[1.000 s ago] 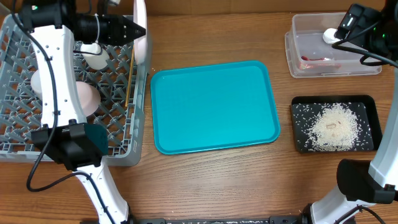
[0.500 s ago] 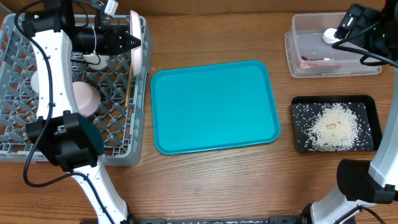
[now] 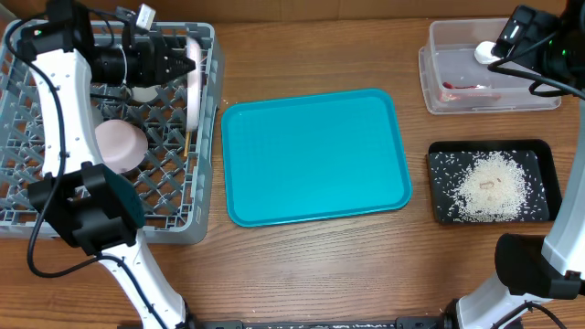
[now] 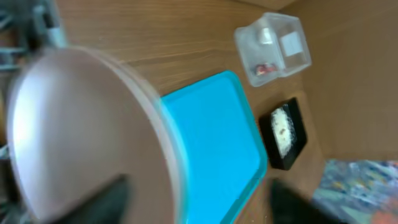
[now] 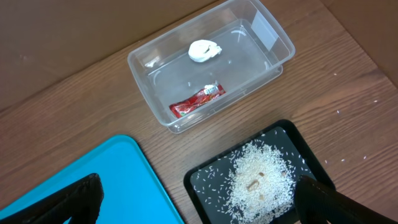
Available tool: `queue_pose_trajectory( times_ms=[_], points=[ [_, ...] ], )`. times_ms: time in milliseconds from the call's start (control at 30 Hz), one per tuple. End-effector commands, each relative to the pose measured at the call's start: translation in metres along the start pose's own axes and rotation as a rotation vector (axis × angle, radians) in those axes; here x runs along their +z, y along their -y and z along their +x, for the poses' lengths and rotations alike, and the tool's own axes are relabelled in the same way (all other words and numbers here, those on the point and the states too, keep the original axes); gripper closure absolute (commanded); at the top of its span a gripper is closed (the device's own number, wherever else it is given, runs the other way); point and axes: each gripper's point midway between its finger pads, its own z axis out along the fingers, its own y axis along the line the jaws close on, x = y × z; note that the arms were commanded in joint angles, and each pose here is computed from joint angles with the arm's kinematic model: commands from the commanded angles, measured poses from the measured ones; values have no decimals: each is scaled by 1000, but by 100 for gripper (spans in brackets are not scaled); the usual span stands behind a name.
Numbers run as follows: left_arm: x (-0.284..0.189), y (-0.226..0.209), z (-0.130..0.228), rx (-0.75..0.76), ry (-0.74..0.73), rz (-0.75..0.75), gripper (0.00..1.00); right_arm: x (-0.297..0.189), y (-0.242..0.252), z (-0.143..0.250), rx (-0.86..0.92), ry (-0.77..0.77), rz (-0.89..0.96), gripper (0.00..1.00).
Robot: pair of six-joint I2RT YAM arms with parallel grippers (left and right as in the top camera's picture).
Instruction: Sort waste into correct bins and load items into the dishwasher
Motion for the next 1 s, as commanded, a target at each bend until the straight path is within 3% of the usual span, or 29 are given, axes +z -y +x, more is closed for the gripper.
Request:
queue_pose_trajectory(
  times_ms=[0, 267, 433, 567, 800, 967],
  points=[
    [-8, -14, 2, -100, -7, -94, 0, -1, 2, -2, -3, 7, 6, 0],
    [-57, 32, -19, -119, 79, -125, 0, -1, 2, -2, -3, 7, 6, 0],
    [-117, 66, -21, -240, 205, -298, 0, -1, 2, -2, -3, 7, 6, 0],
    [-153, 124, -10, -219, 321, -337, 0, -1, 2, -2, -3, 7, 6, 0],
    [-170, 262, 61, 4, 386, -293, 0, -1, 2, -2, -3, 7, 6, 0],
    [-164, 307, 135, 57, 328, -273, 0, -1, 2, -2, -3, 7, 6, 0]
  ],
)
